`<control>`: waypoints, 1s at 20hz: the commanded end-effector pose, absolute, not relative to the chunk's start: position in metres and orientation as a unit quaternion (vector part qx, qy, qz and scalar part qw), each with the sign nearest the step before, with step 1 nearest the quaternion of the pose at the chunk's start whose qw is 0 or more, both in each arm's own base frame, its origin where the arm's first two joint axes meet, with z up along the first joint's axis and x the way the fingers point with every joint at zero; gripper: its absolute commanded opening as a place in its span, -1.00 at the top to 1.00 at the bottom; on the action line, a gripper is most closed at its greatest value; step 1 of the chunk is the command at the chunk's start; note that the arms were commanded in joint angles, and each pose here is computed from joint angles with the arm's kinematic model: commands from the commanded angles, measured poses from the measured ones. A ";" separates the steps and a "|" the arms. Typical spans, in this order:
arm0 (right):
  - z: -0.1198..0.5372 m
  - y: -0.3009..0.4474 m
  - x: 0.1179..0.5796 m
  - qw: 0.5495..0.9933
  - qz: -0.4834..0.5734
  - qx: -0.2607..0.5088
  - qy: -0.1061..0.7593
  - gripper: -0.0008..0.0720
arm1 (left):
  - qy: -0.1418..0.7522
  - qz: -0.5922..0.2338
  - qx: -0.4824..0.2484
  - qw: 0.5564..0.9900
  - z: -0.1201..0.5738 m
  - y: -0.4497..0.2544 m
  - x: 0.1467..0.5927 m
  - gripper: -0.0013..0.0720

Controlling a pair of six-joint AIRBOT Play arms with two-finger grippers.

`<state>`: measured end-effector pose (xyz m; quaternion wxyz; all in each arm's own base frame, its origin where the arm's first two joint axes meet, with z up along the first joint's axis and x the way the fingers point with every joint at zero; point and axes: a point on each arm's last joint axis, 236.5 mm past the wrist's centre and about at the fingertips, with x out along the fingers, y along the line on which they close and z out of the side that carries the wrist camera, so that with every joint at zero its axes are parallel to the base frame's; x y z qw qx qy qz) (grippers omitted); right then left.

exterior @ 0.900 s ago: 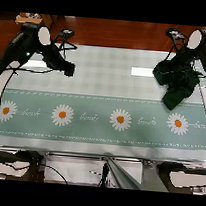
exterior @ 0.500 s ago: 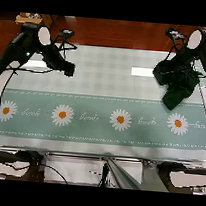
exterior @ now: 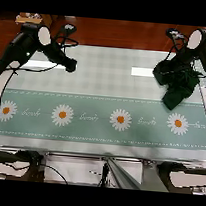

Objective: Fold the shirts.

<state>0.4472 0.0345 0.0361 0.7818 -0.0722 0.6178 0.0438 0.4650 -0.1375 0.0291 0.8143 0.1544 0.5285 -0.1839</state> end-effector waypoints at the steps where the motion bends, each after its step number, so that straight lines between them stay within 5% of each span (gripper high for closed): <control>1: 0.036 0.035 0.447 0.782 0.044 -0.072 0.618 -0.36 | 0.450 -0.188 0.162 0.858 0.049 -0.147 0.501 -0.98; 11: 0.047 0.040 0.481 0.826 0.048 -0.071 0.557 -0.36 | 0.490 -0.199 0.135 0.838 0.036 -0.154 0.483 -0.97; 16: 0.086 -0.048 0.523 0.864 -0.105 -0.169 0.462 -0.36 | 0.510 -0.200 0.135 0.825 0.031 -0.152 0.473 -0.98; 20: 0.071 -0.111 0.518 0.863 -0.154 -0.091 0.472 -0.37 | 0.520 -0.200 0.136 0.819 0.029 -0.151 0.468 -0.97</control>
